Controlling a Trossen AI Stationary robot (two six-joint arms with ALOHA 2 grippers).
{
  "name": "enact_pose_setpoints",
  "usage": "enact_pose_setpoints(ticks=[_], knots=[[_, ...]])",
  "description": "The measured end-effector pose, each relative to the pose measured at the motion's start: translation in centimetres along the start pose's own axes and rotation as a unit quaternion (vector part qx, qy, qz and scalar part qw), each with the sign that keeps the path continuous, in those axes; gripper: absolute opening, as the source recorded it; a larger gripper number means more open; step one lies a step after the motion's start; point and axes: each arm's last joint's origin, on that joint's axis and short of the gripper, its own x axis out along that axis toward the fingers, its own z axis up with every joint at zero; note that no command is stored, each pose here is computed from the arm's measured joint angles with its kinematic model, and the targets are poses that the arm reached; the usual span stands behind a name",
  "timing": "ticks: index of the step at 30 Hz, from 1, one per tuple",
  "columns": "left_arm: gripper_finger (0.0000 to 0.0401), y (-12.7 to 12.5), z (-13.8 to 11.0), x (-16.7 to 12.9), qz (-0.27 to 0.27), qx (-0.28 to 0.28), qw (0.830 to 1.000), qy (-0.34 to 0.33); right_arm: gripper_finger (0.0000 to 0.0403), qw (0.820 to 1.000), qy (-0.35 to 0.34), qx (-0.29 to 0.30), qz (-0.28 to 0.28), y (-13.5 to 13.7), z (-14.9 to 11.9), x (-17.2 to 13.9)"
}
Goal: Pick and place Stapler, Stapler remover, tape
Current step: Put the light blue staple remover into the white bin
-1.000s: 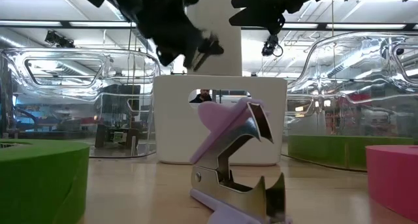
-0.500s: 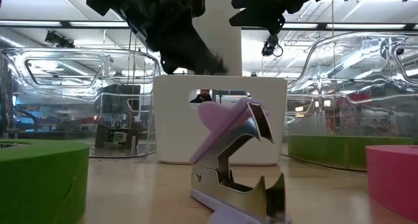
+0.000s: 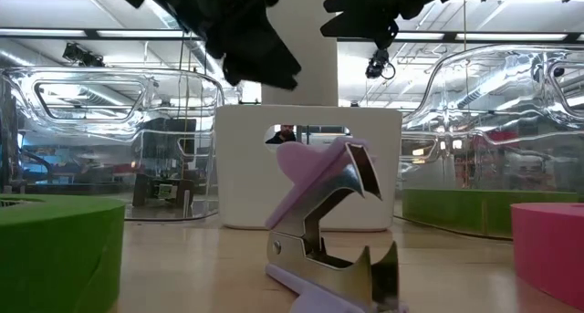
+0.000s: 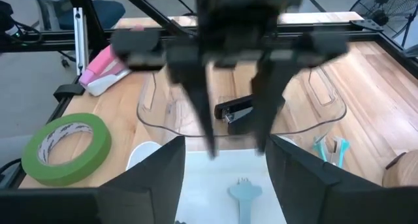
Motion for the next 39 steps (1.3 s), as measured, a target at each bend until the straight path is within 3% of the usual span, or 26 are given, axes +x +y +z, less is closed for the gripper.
enact_pose_setpoints(ticks=[8, 15, 21, 31, 39], knots=[[0.0162, 4.5, 1.3, -4.4, 0.17, -0.012, 0.985, 0.008, 0.0212, 1.0, 0.004, -0.001, -0.001, 0.0, -0.1, 0.0], [0.0154, 9.7, 1.0, -4.2, 0.258, -0.078, 0.962, 0.041, 0.0212, 1.0, 0.003, -0.001, 0.0, 0.0, -0.1, 0.0], [0.0153, 13.1, 0.6, -4.0, 0.275, -0.117, 0.952, 0.063, 0.0212, 1.0, 0.003, -0.001, 0.0, 0.0, -0.1, 0.0], [0.0153, 16.3, -0.6, -3.9, 0.313, -0.161, 0.932, 0.082, 0.0212, 1.0, 0.005, -0.001, -0.001, 0.0, -0.1, 0.0], [0.0153, 18.2, -1.6, -2.0, 0.306, -0.191, 0.928, 0.094, 0.0212, 1.0, 0.005, -0.001, -0.001, 0.0, -0.1, 0.0]])
